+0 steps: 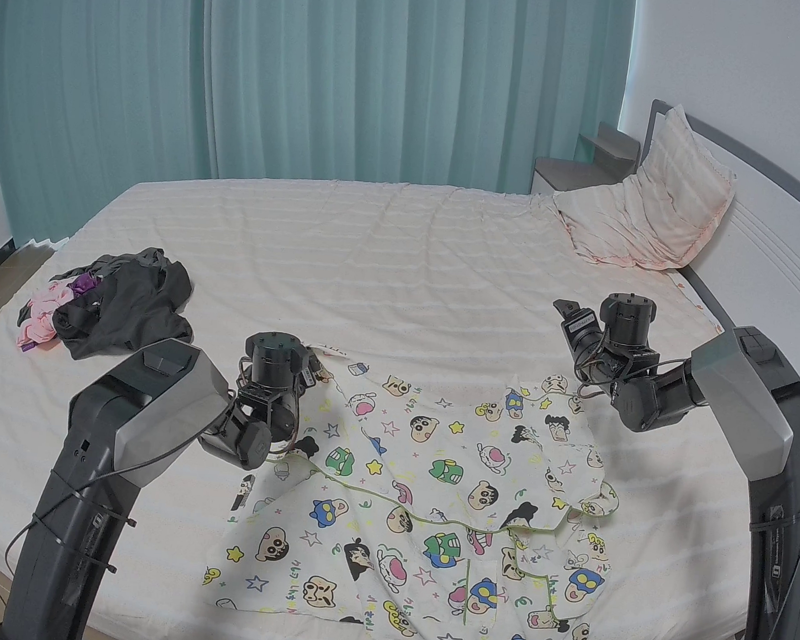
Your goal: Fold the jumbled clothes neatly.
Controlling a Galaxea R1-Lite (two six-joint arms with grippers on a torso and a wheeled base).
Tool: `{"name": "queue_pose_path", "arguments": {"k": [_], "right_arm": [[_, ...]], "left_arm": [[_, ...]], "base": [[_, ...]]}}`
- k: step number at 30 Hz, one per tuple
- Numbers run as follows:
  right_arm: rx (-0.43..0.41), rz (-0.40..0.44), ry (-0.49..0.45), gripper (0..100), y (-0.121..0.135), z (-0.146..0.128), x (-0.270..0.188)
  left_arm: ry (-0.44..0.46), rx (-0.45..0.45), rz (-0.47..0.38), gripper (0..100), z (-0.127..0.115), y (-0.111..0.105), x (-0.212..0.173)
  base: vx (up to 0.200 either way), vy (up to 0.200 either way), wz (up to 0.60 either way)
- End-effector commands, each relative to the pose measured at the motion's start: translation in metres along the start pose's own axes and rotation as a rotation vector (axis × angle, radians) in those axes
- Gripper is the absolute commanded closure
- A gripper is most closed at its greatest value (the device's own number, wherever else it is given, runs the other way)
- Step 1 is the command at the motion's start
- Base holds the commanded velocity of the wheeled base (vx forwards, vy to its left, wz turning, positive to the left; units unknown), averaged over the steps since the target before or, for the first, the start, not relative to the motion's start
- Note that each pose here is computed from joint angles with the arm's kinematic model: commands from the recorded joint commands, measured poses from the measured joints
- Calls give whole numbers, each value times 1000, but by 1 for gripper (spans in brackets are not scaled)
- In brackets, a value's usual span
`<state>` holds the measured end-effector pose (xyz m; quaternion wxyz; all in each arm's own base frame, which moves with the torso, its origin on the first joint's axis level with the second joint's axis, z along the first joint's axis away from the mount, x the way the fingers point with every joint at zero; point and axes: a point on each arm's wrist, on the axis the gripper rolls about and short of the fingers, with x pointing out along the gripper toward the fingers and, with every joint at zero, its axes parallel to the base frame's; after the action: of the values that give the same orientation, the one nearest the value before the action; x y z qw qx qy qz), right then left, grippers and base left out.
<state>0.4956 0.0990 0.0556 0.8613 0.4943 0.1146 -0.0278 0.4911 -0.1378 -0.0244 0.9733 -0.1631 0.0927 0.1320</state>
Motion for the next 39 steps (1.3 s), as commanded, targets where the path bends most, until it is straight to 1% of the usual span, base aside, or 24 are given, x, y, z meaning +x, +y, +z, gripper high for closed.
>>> {"name": "queue_pose_path", "arguments": {"k": [1,2,4,5,6,7,8,9,12,15,16,18,19,20,21,22,23,24,26,27,30,33,38,39], "right_arm": [[-4,-38,-7,0,-6,2,1],[-10,-48,-2,0,-8,2,0],[-55,-72,24,0,-13,7,-13],[-81,-81,41,0,-16,7,-17],[-86,-84,45,0,-18,7,-18],[-146,-106,65,0,-25,9,-28],[-156,-109,66,0,-26,10,-30],[-196,-122,64,0,-31,15,-40],[-219,-119,53,0,-35,22,-60],[-226,-139,69,0,-41,27,-88],[-235,-148,83,0,-43,27,-100],[-235,-148,83,0,-43,27,-100],[-272,-157,108,0,-49,28,-128],[-275,-156,110,0,-49,28,-130],[-309,-161,116,0,-53,27,-143],[-336,-161,121,0,-56,26,-150],[-345,-164,123,0,-58,25,-153],[-389,-178,138,0,-66,22,-165],[-422,-203,153,0,-79,20,-178],[-424,-205,162,0,-83,18,-183],[-413,-208,197,0,-94,14,-193],[-395,-239,212,0,-104,16,-199],[-303,-265,211,0,-105,16,-214],[-303,-265,211,0,-105,16,-214]], "left_arm": [[-31,-26,21,0,16,10,7],[-37,-33,18,0,20,8,6],[-60,-50,9,0,38,4,1],[-60,-50,7,0,42,3,0],[-59,-50,8,0,43,3,0],[-65,-54,10,0,59,1,-3],[-67,-55,12,0,63,1,-3],[-69,-57,25,0,75,5,-3],[-81,-66,45,0,89,14,-4],[-58,-65,70,0,95,27,-16],[-50,-75,64,0,100,29,-24],[-50,-75,64,0,100,29,-24],[-14,-147,8,0,115,34,-57],[-11,-155,-3,0,117,34,-61],[17,-179,-31,0,122,38,-79],[37,-190,-47,0,123,41,-92],[42,-193,-51,0,123,42,-96],[65,-210,-65,0,121,46,-115],[99,-245,-79,0,115,52,-140],[118,-259,-93,0,111,54,-151],[182,-260,-143,0,95,61,-187],[230,-241,-188,0,78,62,-216],[288,-240,-237,0,61,54,-237],[288,-240,-237,0,61,54,-237]], "base": [[0,0,0],[0,0,0],[0,0,0],[0,0,0],[0,0,0],[0,0,0],[0,0,0],[0,0,0],[0,0,0],[0,0,0],[0,0,0],[0,0,0],[0,0,0],[0,0,0],[0,0,0],[0,0,0],[0,0,0],[0,0,0],[0,0,0],[0,0,0],[0,0,0],[0,0,0],[0,0,0],[0,0,0]]}}
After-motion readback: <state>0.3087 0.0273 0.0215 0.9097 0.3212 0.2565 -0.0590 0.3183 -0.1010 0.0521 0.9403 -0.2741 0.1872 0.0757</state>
